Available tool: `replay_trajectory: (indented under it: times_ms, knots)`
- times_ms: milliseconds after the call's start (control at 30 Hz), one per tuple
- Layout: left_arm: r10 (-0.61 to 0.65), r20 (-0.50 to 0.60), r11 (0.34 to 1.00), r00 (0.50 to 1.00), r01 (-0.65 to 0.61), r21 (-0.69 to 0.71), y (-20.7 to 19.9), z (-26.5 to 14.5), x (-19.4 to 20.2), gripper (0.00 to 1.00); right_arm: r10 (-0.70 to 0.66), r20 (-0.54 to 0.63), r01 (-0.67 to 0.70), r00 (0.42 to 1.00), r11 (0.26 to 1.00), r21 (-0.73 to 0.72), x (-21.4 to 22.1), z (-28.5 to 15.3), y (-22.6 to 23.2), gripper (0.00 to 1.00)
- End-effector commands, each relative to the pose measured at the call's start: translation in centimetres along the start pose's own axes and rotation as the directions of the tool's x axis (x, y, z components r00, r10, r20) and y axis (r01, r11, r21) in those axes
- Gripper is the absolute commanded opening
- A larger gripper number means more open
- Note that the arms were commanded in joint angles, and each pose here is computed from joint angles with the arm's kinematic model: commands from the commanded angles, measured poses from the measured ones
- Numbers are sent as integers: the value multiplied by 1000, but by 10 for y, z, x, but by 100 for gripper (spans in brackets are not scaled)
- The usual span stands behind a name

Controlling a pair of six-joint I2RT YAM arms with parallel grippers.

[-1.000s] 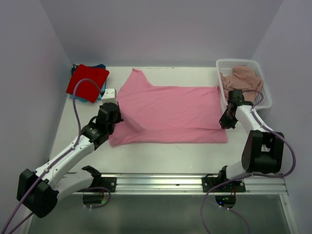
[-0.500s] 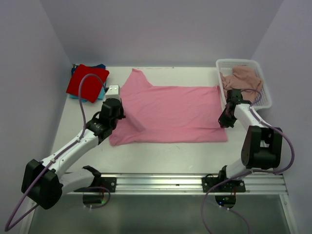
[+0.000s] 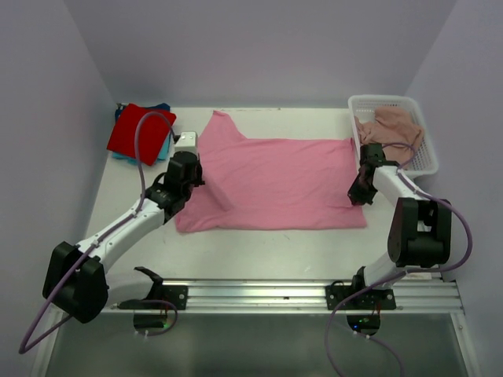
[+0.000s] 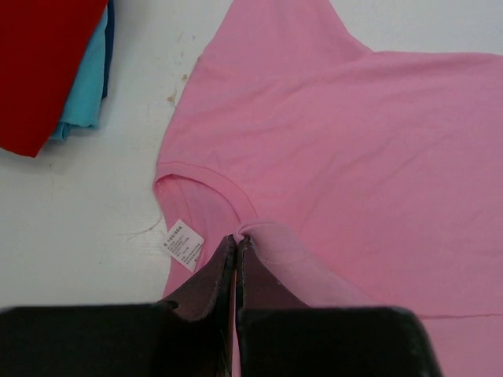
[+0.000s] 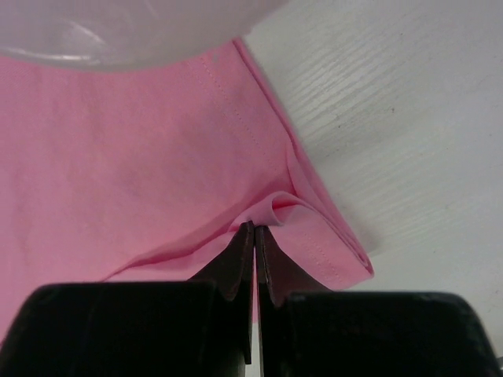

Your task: Fold and stack the t-shirts

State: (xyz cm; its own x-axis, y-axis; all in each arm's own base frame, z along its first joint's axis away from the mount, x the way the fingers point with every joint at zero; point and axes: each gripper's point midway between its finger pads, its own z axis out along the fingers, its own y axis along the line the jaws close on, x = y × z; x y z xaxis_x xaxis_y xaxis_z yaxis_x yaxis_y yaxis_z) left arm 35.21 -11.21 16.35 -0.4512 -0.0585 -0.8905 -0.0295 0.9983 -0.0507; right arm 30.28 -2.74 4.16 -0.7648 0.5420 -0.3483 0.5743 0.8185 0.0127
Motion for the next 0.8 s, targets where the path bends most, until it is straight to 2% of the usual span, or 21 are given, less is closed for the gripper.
replay_trajectory:
  times_ms: [0,167,500,533,667,767]
  knots:
    - [-46,166,998,985,37,60,-14,0,-59,0,20,61,-20,998,1000,-1,-18,1,7,0]
    - [-20,183,998,983,9,66,-19,5,-69,0,18,46,-18,999,1000,-2,-14,8,8,0]
    - [0,136,996,991,-12,89,-24,19,-55,0,10,39,-10,999,1000,0,-11,13,8,0]
    - [6,124,997,992,-16,78,-22,21,-52,0,9,40,-9,999,1000,-2,-11,13,8,0]
    - [58,-50,998,997,-59,-20,-7,38,-14,0,15,38,-14,999,1000,-14,-10,14,10,0]
    - [48,-75,999,996,-47,3,-11,47,-1,0,12,38,-11,999,1000,-14,-10,14,11,0]
